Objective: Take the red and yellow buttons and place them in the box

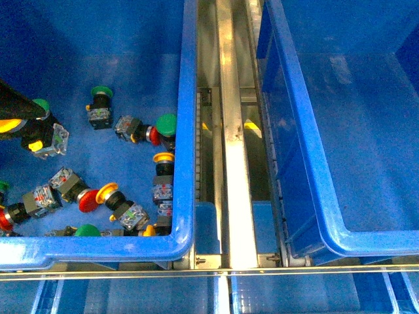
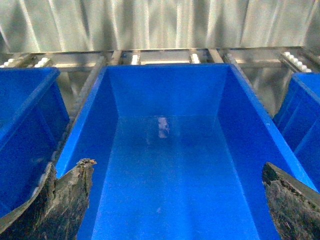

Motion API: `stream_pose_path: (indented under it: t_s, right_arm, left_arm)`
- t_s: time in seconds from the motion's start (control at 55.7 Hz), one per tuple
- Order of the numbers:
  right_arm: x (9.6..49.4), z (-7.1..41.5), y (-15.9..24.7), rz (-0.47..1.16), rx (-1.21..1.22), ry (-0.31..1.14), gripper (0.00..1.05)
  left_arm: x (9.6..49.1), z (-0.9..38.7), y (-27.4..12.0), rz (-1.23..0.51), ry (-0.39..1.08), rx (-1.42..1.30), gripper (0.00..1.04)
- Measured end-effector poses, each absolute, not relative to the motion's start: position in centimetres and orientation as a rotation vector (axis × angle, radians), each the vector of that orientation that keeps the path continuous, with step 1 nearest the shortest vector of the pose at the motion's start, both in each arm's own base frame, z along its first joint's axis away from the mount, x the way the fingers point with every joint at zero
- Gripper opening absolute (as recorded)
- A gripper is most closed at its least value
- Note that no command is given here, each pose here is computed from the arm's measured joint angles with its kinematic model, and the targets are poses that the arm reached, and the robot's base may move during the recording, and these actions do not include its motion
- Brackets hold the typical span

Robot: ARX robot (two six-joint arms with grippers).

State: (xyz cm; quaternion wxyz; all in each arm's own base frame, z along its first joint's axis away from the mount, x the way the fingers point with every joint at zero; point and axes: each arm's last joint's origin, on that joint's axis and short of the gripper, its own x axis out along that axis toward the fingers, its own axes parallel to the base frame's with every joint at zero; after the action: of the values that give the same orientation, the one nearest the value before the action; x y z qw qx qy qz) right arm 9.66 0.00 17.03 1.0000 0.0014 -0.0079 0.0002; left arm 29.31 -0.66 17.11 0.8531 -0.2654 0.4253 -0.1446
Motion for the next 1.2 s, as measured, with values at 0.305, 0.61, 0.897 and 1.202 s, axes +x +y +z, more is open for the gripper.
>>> stream_pose_path:
  t_s: [0.305, 0.61, 0.897, 1.202]
  right_arm:
    - [9.7, 17.0, 0.0, 0.000, 0.003, -0.016, 0.99]
    - [9.7, 17.0, 0.0, 0.001, 0.003, -0.016, 0.99]
    - [9.7, 17.0, 0.0, 0.000, 0.003, -0.016, 0.99]
    - [9.7, 17.0, 0.0, 0.000, 0.003, -0.016, 0.99]
  left_arm:
    - [27.9, 20.7, -3.6, -0.417, 0.896, -0.729, 0.34]
    - [29.7, 23.3, -9.0, -0.566, 0.922, -0.845, 0.34]
    - [29.2, 23.0, -13.2, -0.683, 1.033, -0.894, 0.34]
    - [29.0, 20.7, -16.7, -0.772, 1.108, -0.902, 0.34]
